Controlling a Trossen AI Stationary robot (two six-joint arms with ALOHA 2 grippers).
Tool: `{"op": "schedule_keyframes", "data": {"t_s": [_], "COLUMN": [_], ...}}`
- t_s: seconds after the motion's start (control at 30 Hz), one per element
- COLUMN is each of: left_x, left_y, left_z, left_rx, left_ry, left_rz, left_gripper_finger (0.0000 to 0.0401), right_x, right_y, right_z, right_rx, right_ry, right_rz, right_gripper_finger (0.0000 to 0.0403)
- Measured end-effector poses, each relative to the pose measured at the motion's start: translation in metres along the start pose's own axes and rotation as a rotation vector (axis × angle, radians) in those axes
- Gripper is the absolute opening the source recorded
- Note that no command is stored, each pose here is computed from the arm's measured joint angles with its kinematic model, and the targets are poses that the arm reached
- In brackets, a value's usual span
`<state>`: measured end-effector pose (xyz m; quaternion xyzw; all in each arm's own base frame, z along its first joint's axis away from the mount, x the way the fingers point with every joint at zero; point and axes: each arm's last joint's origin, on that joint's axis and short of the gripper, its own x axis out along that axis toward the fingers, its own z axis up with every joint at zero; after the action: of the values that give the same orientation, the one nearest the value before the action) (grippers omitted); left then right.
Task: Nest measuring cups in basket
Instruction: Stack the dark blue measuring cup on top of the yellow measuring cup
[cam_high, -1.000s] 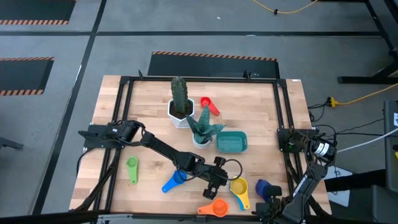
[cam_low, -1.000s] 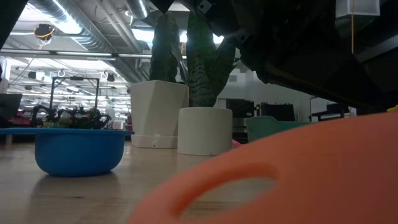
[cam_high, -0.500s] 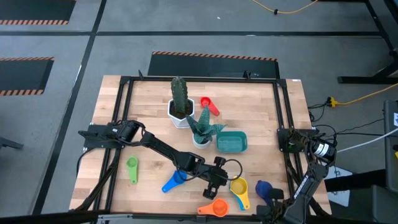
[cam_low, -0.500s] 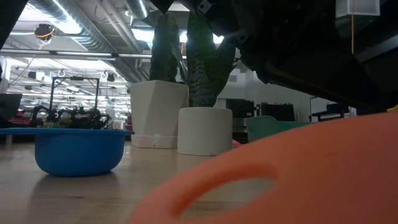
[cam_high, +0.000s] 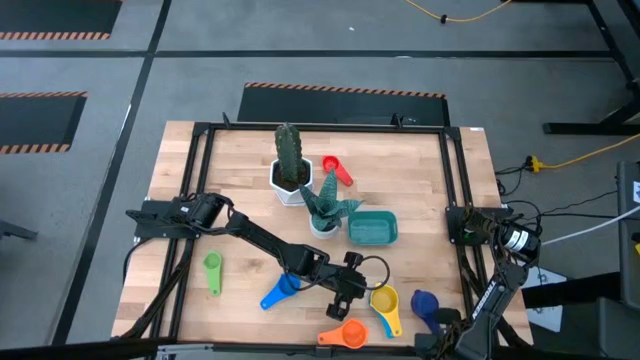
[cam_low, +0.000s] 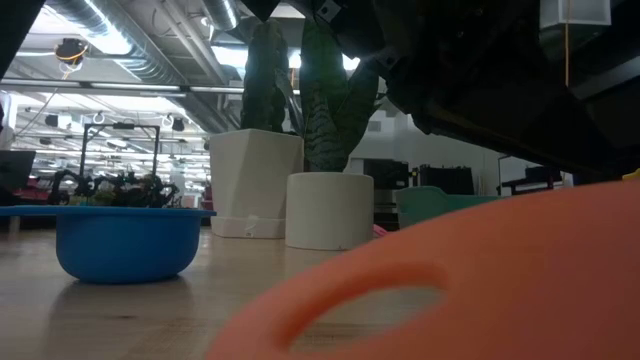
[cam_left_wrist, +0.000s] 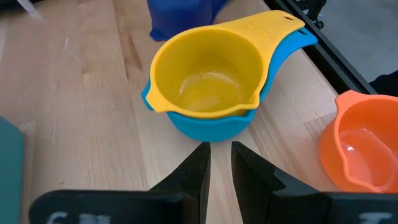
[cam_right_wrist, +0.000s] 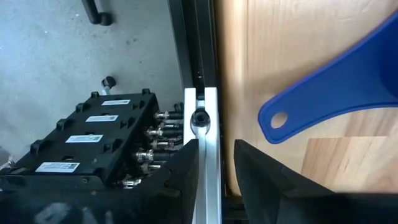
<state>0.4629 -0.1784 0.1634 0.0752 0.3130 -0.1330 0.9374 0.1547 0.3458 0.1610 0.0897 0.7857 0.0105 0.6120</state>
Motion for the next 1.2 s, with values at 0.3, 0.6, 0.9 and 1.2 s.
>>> {"op": "schedule_keyframes", "data": {"t_s": [0.3, 0.6, 0.9, 1.2], "left_x": [0.0, 0.0, 0.0, 0.0], "left_y": [0.0, 0.0, 0.0, 0.0], "left_z": [0.0, 0.0, 0.0, 0.0], "left_rx": [0.0, 0.0, 0.001, 0.001], "left_ry": [0.0, -0.001, -0.001, -0.001], "left_rz": [0.0, -0.001, -0.001, 0.0], "left_gripper_finger": [0.0057, 0.0057, 0.0057, 0.0057], "right_x": [0.0, -0.001, -0.04, -0.051], "right_y": [0.0, -0.001, 0.006, 0.005], "right_z": [-0.001, -0.001, -0.014, -0.018], "right_rx": [-0.018, 0.02, 0.143, 0.201], "right_ry": [0.022, 0.066, 0.107, 0.106], "right_rz": [0.01, 0.011, -0.081, -0.128], "right_gripper_finger": [0.0162, 0.0221, 0.0221, 0.0221]}}
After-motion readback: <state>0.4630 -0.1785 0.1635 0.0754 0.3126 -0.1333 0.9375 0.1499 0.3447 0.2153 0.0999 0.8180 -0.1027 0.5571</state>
